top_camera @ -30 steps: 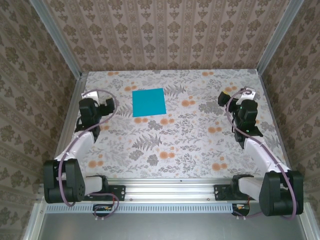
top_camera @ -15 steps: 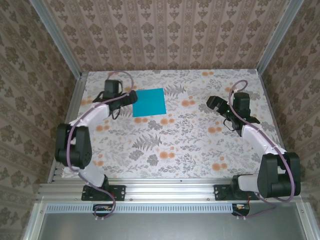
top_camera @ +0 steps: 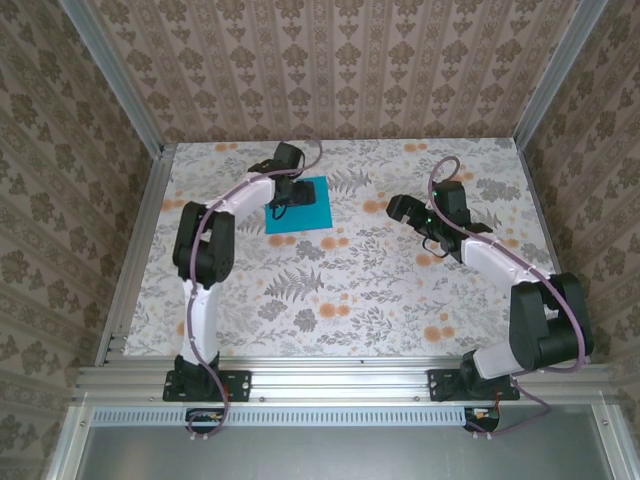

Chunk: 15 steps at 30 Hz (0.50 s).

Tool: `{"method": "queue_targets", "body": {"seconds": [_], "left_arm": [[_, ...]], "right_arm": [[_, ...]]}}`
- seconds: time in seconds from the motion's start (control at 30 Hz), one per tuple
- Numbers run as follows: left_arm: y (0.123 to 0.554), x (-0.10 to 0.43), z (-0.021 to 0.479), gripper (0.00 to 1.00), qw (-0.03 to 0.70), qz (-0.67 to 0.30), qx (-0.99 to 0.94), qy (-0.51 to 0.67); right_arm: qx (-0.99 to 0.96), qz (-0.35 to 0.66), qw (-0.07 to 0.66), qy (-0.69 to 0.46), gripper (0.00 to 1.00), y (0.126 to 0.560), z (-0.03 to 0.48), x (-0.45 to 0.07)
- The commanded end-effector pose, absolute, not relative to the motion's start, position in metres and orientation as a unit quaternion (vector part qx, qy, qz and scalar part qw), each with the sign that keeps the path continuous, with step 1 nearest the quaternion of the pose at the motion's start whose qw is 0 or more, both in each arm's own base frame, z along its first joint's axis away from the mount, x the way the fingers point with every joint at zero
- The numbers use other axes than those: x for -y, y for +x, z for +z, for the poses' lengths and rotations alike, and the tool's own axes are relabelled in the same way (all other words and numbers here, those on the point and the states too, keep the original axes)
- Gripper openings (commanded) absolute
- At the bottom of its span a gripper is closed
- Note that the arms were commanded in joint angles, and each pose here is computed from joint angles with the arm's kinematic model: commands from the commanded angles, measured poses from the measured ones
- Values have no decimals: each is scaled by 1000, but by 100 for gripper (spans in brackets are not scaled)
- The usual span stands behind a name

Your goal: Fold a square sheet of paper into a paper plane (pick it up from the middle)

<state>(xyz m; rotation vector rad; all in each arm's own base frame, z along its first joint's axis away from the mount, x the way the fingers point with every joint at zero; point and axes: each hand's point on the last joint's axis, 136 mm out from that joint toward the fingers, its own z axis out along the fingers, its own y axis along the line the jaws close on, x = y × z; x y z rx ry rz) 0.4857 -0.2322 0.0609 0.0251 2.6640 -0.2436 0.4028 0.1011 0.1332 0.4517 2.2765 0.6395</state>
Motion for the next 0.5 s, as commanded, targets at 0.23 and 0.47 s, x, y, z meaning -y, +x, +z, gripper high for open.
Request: {"method": "queue_targets", "body": {"seconds": [0.23,0.47], "left_arm": [[434,232,21,78,134,-24,-990,21],[384,252,11,78,75,-108,-991,13]], "right_arm": [[-890,237,329,211,100,408,126,-103],[-896,202,325,225,100,402,125,-94]]}}
